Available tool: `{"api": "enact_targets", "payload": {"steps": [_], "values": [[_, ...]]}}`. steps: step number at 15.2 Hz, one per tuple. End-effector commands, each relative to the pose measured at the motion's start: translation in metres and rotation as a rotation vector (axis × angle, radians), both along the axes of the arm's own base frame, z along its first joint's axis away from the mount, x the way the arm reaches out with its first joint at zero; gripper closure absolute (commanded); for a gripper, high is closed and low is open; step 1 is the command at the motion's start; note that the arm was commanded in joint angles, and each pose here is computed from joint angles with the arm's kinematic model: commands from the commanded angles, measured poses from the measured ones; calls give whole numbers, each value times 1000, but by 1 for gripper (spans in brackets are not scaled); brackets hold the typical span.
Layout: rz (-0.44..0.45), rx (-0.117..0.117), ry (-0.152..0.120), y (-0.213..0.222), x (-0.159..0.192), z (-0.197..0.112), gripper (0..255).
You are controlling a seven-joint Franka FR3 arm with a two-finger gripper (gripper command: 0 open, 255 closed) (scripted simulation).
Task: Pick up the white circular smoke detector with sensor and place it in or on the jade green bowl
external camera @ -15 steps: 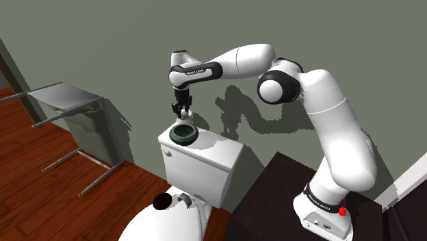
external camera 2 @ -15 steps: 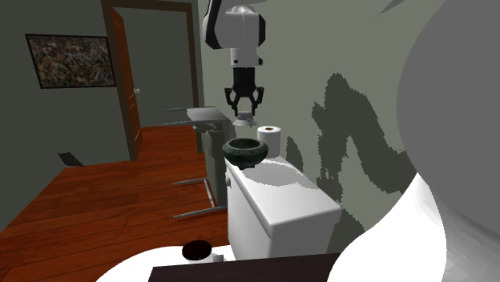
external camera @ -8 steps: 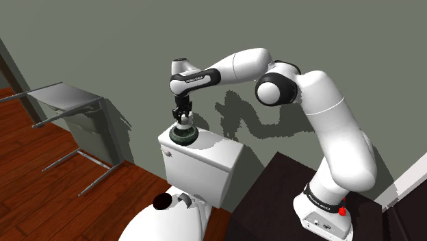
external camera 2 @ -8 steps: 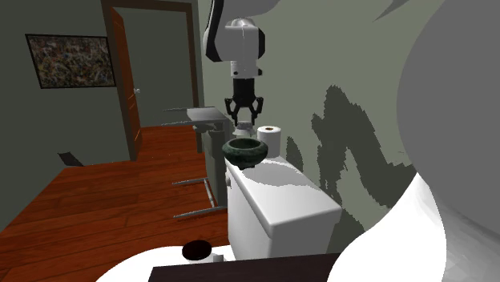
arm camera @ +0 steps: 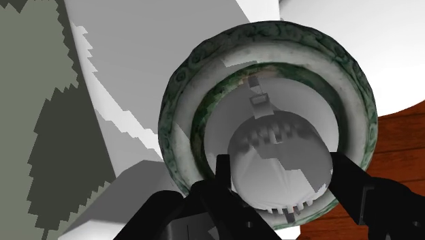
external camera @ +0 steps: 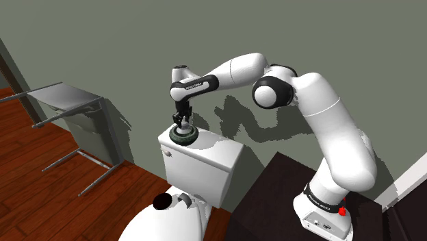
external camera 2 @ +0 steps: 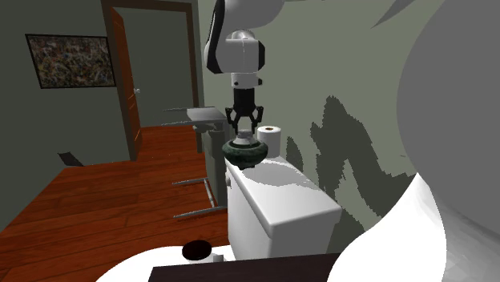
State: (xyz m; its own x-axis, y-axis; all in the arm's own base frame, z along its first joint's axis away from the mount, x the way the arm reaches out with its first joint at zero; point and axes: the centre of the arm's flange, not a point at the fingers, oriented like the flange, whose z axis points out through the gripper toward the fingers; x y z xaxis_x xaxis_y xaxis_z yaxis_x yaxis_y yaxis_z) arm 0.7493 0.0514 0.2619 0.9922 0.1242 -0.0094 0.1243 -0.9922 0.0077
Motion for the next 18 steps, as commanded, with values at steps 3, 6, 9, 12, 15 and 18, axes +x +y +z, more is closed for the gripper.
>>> {"api": "enact_targets", "payload": {"steps": [3, 6, 9, 12, 15, 18], "values": [[0, 0, -1, 0, 0, -1, 255], [0, 0, -1, 0, 0, -1, 0], [0, 0, -1, 0, 0, -1, 0], [0, 0, -1, 0, 0, 12, 0], [0, 0, -1, 0, 0, 49, 0], [0, 0, -1, 0, 0, 49, 0]]}}
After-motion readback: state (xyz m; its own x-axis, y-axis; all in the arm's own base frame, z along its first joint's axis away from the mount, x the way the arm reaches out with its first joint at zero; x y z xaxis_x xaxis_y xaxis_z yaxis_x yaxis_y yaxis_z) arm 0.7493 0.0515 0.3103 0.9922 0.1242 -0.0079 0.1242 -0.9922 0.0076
